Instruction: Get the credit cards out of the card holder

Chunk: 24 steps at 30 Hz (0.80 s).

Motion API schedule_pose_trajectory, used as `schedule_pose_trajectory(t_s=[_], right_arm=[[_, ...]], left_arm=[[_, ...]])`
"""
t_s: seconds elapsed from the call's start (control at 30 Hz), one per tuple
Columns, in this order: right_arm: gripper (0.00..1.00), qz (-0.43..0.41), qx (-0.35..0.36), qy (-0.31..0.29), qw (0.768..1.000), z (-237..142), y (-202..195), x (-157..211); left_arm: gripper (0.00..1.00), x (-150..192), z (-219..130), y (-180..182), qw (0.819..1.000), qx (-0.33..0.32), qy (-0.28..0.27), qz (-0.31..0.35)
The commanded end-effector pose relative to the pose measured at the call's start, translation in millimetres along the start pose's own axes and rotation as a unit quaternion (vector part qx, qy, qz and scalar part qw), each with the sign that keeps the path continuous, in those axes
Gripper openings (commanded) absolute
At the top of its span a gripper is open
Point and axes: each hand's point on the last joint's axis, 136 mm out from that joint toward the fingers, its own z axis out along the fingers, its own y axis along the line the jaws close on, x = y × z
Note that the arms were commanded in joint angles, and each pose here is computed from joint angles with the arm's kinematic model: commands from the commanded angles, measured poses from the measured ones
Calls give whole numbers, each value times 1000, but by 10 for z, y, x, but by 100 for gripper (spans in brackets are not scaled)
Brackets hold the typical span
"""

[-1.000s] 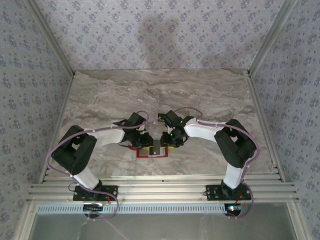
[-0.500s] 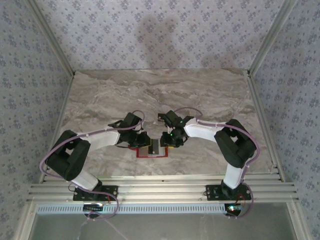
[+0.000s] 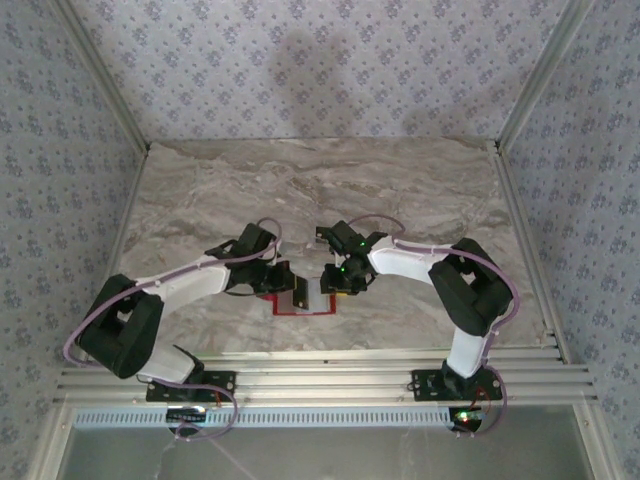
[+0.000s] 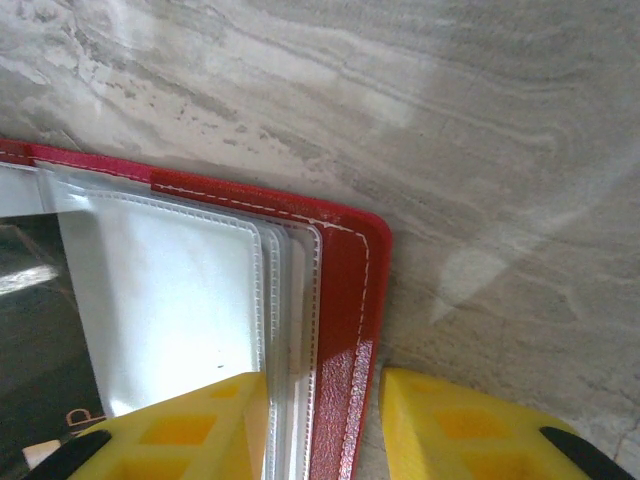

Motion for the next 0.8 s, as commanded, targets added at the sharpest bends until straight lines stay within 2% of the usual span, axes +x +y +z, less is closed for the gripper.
schedule_pose_trajectory(t_s=[0.0, 0.27, 0.4, 0.53, 0.63, 0.77], right_arm=[[36, -8, 21, 5, 1000, -69, -57, 62], [36, -9, 9, -16, 1000, -361, -43, 39], [36, -2, 13, -29, 999, -507, -142, 23], [36, 10, 22, -41, 999, -673, -252, 35], [36, 7, 25, -53, 998, -786, -348, 30], [36, 18, 26, -66, 997, -916, -461, 51]], left_arm=[[6, -9, -168, 5, 999, -23, -1, 32], [3, -113, -360, -146, 986, -52, 13, 159], [1, -175, -345, -228, 958, -83, 37, 270], [1, -309, -359, -319, 931, -104, 67, 343], [0, -395, -297, -445, 893, -108, 79, 429], [0, -445, -226, -566, 821, -126, 116, 544]])
